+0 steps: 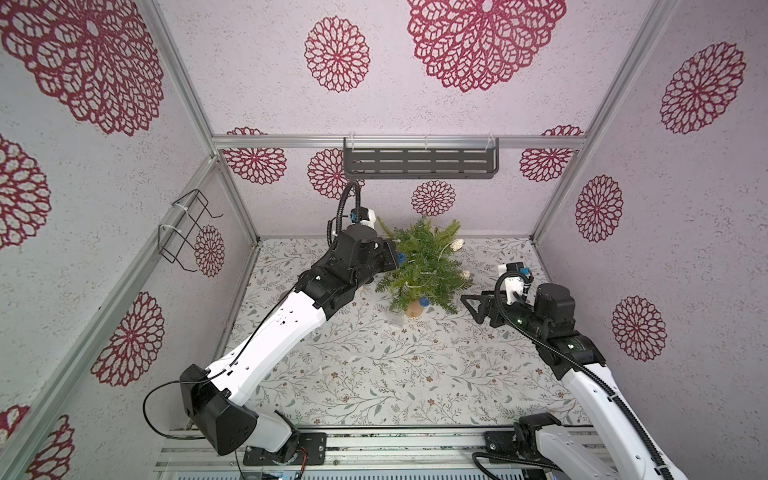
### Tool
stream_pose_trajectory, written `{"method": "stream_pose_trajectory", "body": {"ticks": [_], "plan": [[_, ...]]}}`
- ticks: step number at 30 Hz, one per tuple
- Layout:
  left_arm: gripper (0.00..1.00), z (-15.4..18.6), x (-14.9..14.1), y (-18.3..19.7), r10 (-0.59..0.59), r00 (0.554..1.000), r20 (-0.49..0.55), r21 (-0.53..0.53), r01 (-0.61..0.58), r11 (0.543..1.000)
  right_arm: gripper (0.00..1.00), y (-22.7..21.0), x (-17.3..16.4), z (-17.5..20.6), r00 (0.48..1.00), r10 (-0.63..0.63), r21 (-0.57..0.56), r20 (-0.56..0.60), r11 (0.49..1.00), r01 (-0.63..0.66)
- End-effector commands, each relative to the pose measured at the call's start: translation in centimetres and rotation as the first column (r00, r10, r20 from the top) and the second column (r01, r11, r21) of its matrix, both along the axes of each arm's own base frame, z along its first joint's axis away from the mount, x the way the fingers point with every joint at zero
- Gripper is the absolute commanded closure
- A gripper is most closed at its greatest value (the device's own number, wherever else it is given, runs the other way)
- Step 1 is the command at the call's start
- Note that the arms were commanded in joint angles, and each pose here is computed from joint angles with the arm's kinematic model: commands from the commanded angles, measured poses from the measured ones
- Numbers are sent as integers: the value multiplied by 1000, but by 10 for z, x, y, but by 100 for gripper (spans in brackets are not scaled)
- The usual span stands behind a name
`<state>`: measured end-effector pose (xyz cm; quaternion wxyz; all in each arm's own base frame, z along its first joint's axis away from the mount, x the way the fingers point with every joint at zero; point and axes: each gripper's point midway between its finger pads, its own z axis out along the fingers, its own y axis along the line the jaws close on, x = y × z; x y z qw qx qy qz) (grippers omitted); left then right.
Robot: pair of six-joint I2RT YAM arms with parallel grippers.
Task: Remove string lights from the small christmas tree
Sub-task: Pick up the light string from the Christmas tree, then remove the light string from the Christmas tree.
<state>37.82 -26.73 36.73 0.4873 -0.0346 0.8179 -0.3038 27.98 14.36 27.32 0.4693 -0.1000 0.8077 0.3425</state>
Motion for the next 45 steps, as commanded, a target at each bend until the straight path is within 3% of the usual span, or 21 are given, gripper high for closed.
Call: {"method": "stream_pose_trajectory", "body": {"ticks": [1,31,45], "plan": [[93,7,3,6,-1,1000,15,47,1,999,7,0,0,21,998,-4,-1,64,1000,5],[96,27,45,40,19,997,70,100,-25,995,7,-2,8,31,997,-29,3,77,1000,29],[98,48,96,51,58,984,166,62,-69,996,7,-16,24,40,990,-124,-43,66,991,127]]}}
